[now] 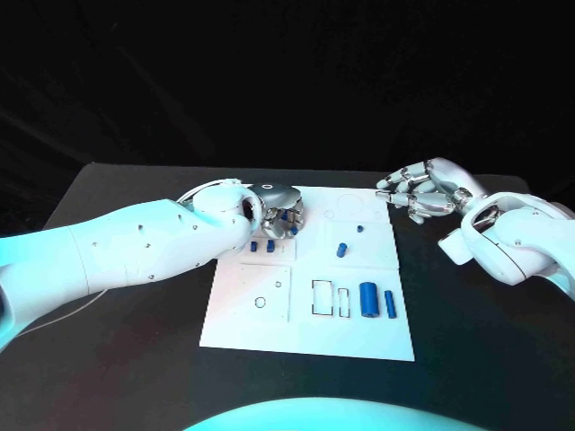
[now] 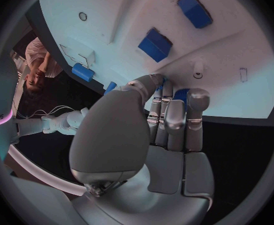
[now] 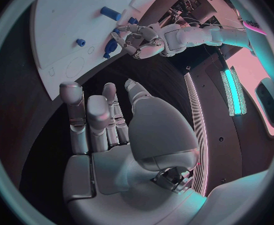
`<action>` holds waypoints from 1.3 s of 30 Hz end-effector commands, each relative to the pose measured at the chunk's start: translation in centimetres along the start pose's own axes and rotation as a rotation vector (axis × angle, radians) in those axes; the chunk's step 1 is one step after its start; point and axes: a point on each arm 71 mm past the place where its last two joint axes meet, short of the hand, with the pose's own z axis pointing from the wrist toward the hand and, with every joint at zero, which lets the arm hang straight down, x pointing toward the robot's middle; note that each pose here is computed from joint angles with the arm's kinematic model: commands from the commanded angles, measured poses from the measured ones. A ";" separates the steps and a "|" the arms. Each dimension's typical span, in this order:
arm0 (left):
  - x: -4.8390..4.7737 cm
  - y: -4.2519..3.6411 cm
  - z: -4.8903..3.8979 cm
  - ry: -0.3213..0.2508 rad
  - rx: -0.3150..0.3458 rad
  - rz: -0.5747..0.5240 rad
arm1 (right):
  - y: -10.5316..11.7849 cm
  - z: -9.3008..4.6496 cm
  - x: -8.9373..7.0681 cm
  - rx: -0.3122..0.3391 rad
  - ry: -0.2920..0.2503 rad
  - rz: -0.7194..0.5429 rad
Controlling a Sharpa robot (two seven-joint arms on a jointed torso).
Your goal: Assemble the parts on the task board
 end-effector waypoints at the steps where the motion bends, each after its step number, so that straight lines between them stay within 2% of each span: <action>1: 0.51 -0.27 0.07 0.029 0.016 0.002 | 0.1 0.0 0.1 -0.009 0.001 -0.001; 12: 0.14 -0.10 -0.39 0.000 0.021 -0.032 | 0.1 0.0 0.1 -0.009 0.000 -0.001; 22: -1.42 -0.13 -1.80 -0.052 0.032 -0.088 | 0.1 0.1 0.0 -0.008 -0.001 -0.002; 27: -2.15 0.66 -3.05 -0.064 0.016 -0.112 | 0.0 0.1 0.0 -0.007 -0.002 -0.003; 30: -2.37 1.54 -3.68 -0.056 -0.008 -0.119 | 0.0 0.0 -0.1 -0.006 -0.003 -0.003; 39: -2.30 3.49 -4.45 -0.041 -0.059 -0.125 | -0.1 0.1 -0.1 -0.006 -0.003 -0.004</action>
